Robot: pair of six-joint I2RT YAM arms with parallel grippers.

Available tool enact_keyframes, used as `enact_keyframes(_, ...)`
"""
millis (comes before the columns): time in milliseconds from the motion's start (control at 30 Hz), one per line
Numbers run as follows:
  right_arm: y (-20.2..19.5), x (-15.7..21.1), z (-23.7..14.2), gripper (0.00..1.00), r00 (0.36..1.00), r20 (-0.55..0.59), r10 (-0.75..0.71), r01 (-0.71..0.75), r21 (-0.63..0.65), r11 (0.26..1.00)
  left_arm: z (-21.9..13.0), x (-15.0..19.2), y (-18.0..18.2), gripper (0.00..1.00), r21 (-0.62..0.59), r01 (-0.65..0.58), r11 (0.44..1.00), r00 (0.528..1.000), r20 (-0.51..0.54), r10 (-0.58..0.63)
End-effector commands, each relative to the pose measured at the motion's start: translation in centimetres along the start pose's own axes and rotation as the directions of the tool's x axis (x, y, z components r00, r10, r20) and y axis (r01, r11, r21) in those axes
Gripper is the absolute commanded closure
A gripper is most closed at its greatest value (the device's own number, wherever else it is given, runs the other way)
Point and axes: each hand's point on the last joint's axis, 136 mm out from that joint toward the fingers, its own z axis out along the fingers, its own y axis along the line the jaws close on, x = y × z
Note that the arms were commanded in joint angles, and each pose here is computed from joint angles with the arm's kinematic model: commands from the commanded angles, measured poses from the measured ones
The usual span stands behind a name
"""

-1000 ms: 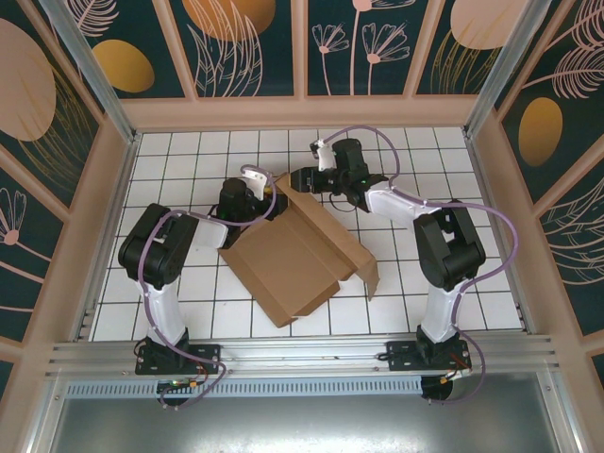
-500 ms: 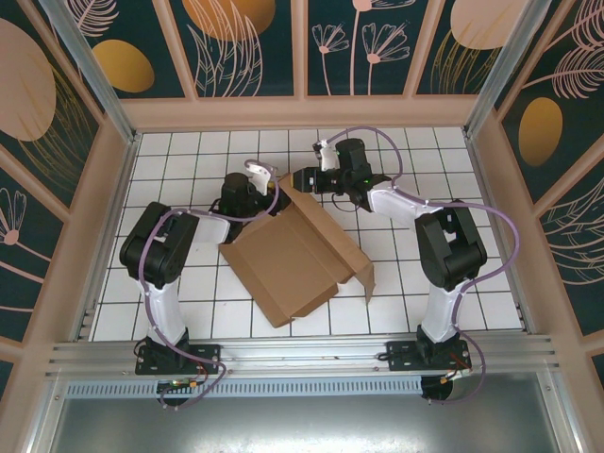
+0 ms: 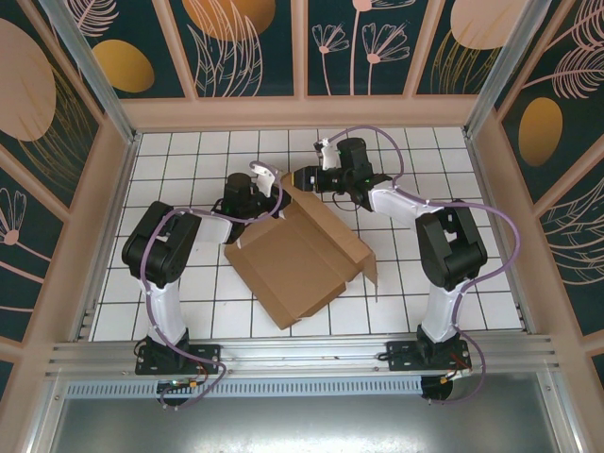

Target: Fold the paper box

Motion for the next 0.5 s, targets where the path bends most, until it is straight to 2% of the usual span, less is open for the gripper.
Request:
enact_keyframes(0,-2.3,5.2,0.4,0.45,0.984,-0.147,0.098,-0.091,0.059,0.994,0.0,-1.4,0.6,0.82,-0.02,0.008,1.0,0.999,0.039,-0.007)
enact_keyframes(133,-2.5,5.2,0.2,0.45,0.984,-0.145,0.105,-0.097,0.062,0.993,0.0,-1.0,0.6,0.64,-0.02,0.017,1.0,0.999,0.033,-0.016)
enact_keyframes(300,-2.6,5.2,0.0,0.45,0.984,-0.137,0.11,-0.102,0.061,0.993,-0.4,0.0,0.2,0.55,-0.004,0.027,1.0,0.999,0.02,-0.027)
enact_keyframes(467,-2.7,5.2,0.0,0.45,0.984,-0.137,0.116,-0.109,0.058,0.992,-1.1,1.6,0.0,0.5,0.001,0.043,0.999,0.999,0.008,-0.043)
